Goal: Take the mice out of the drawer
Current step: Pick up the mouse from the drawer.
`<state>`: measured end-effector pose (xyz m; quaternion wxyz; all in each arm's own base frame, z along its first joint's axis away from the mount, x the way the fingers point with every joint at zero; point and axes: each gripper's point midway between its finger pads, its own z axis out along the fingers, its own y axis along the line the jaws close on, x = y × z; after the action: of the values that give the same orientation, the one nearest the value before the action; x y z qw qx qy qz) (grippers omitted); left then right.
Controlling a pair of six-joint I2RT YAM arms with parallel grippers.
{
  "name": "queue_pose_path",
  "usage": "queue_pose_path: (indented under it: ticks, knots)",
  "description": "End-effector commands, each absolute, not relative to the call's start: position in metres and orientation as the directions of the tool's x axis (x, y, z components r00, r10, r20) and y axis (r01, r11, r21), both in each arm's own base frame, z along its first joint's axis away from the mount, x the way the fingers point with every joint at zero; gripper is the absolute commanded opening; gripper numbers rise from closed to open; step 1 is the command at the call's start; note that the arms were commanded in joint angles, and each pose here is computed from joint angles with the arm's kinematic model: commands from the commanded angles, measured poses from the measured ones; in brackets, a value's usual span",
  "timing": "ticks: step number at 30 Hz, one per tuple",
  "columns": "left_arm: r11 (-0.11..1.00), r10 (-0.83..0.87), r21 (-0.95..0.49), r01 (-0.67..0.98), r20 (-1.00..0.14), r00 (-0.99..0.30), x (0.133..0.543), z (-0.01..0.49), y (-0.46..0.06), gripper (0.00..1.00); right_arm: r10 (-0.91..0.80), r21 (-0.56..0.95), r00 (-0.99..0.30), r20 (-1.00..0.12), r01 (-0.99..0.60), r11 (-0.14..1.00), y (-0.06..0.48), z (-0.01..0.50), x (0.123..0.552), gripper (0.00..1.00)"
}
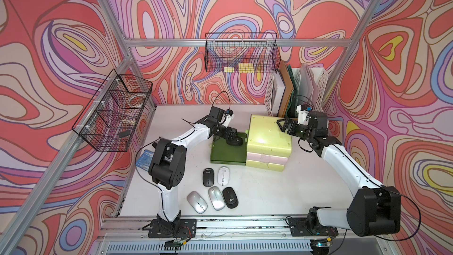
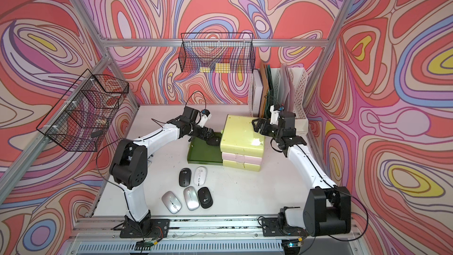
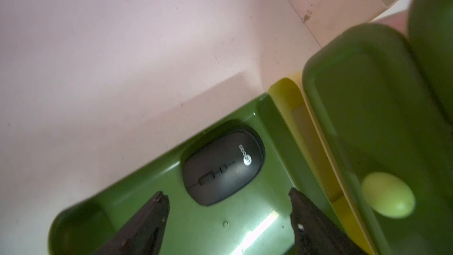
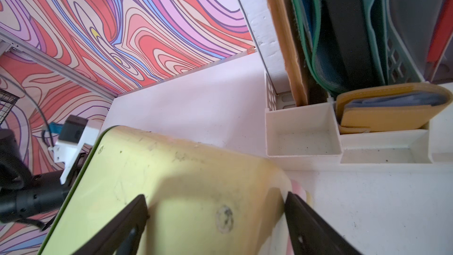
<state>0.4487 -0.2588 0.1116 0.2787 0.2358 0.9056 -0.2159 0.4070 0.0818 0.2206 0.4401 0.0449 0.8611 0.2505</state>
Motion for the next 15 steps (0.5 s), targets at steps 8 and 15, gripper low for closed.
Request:
queue_pose_path:
  ticks: [8, 15]
  knots:
    - [0.733, 0.355, -0.35, 0.583, -0.534, -0.767, 0.445, 0.076, -0.278, 0.82, 0.221, 0.426, -0.853, -0.473, -0.002, 0.905, 0.084, 0.122, 0.353, 0.91]
    - [0.736, 0.355, -0.34, 0.585, -0.542, -0.762, 0.453, 0.061, -0.28, 0.81, 0.222, 0.424, -0.854, -0.47, 0.001, 0.905, 0.083, 0.121, 0.354, 0.91]
